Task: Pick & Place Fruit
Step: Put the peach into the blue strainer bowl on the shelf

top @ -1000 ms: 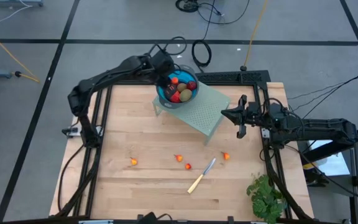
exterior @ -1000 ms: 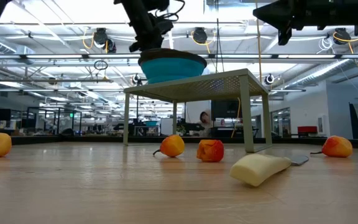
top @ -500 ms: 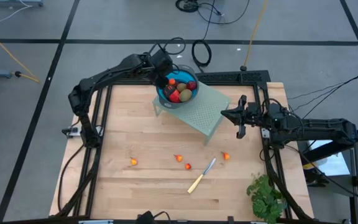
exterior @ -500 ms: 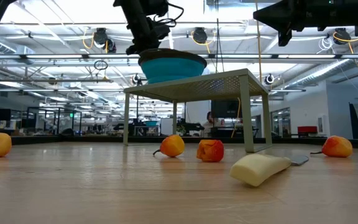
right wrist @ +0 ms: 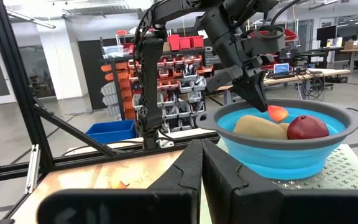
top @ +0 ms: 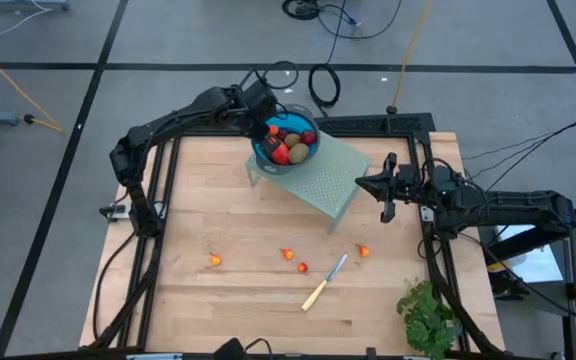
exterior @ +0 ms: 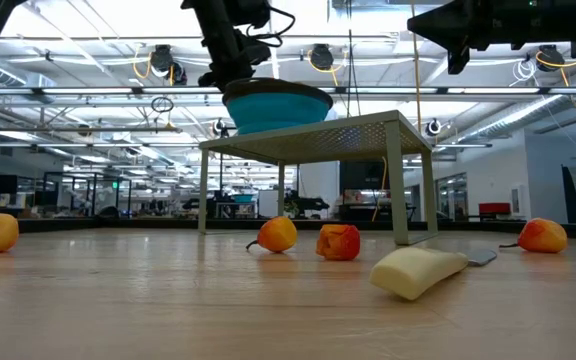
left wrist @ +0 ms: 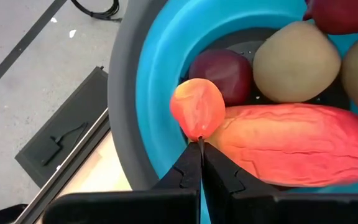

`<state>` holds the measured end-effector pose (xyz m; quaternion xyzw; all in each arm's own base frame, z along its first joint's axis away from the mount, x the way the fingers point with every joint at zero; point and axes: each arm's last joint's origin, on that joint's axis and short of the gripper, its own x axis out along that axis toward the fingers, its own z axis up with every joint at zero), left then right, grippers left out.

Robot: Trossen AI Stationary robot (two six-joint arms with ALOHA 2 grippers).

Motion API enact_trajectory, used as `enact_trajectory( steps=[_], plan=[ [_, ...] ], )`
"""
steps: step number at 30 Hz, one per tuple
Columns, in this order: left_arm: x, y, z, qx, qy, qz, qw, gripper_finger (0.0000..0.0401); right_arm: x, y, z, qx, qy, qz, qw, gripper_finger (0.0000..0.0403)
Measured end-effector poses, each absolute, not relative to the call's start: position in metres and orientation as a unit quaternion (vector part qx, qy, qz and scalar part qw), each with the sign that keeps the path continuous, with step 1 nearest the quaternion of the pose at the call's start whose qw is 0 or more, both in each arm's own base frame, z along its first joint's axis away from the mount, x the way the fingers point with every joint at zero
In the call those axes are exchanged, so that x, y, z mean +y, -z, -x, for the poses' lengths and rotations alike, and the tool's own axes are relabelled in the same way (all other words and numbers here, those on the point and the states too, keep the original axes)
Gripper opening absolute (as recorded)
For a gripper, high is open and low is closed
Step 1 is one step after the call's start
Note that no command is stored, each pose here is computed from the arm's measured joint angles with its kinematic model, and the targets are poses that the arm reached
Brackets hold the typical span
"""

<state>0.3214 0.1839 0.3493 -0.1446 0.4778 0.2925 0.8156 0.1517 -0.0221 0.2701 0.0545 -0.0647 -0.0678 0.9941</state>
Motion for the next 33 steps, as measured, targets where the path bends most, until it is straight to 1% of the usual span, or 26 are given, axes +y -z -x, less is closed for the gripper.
enact_trajectory(
  steps=[17, 24, 28, 33],
  plan=[
    [0.1844, -0.3494, -0.3215, 0.48, -0.287, 0.134, 0.818, 0.0002, -0.0221, -0.2703, -0.1517, -0.065, 0.068, -0.054, 0.994, 0.0002],
    [0.1855, -0.3507, -0.3235, 0.462, -0.298, 0.148, 0.822, 0.0005, -0.0221, -0.2705, -0.1517, -0.065, 0.068, -0.054, 0.994, 0.0002],
    [0.1859, -0.3514, -0.3245, 0.456, -0.3, 0.149, 0.825, 0.0022, -0.0221, -0.2706, -0.1517, -0.065, 0.068, -0.055, 0.994, 0.0002],
    [0.1857, -0.3513, -0.3247, 0.456, -0.299, 0.149, 0.825, 0.0058, -0.0221, -0.2705, -0.1517, -0.065, 0.068, -0.055, 0.994, 0.0002]
  ],
)
